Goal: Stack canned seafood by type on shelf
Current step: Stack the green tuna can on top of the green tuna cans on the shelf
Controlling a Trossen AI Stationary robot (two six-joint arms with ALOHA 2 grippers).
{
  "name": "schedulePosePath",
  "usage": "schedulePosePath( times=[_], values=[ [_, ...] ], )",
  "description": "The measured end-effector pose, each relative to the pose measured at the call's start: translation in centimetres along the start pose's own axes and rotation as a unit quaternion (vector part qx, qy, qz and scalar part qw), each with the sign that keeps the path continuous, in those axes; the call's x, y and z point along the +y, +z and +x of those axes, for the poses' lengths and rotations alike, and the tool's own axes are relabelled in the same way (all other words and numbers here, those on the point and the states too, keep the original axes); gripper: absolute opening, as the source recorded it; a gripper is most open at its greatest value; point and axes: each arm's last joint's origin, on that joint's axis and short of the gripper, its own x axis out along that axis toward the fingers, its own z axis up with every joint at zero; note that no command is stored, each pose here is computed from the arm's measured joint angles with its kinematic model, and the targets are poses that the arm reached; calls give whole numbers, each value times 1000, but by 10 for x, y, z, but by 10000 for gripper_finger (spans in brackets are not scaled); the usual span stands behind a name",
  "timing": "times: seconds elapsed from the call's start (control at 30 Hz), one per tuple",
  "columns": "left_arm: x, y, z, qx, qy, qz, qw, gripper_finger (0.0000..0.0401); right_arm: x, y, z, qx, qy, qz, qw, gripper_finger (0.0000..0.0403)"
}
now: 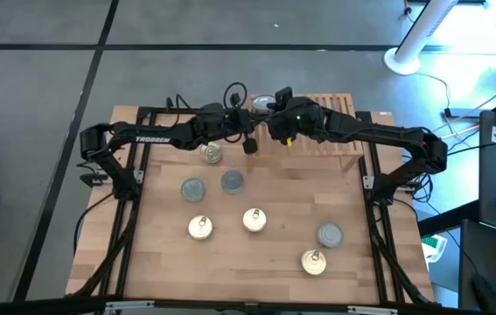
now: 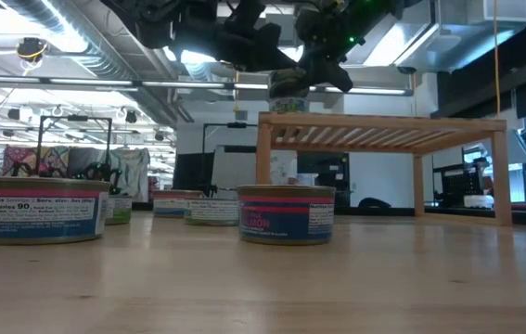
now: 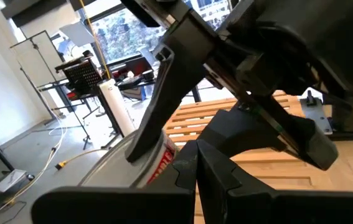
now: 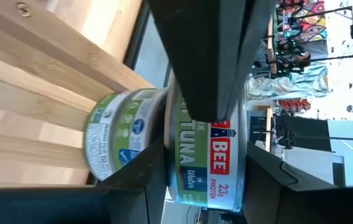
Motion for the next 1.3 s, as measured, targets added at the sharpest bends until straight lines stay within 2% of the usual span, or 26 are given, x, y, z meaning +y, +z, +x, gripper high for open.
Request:
schedulePosePath(
  times=[0.5, 0.7, 0.83, 0.93, 1.17, 1.3],
  values=[
    [1, -1, 0, 5, 10, -1, 1000, 3, 2, -1, 0, 5, 9, -5, 1000, 157],
    [-1, -5, 0, 26, 6, 2, 1000, 3, 2, -1, 0, 5, 10, -5, 1000, 157],
    [0, -6, 0, 37, 22, 4, 999, 3, 2, -1, 0, 5, 10, -6, 1000, 158],
    [0, -6, 0, 37, 25, 4, 999, 3, 2, -1, 0, 6, 12, -6, 1000, 175],
    [1, -6, 0, 38, 28, 4, 999, 3, 3, -1, 0, 6, 13, -7, 1000, 244],
    [5, -7, 0, 40, 33, 3, 999, 3, 2, -1, 0, 5, 10, -5, 1000, 265]
  ],
)
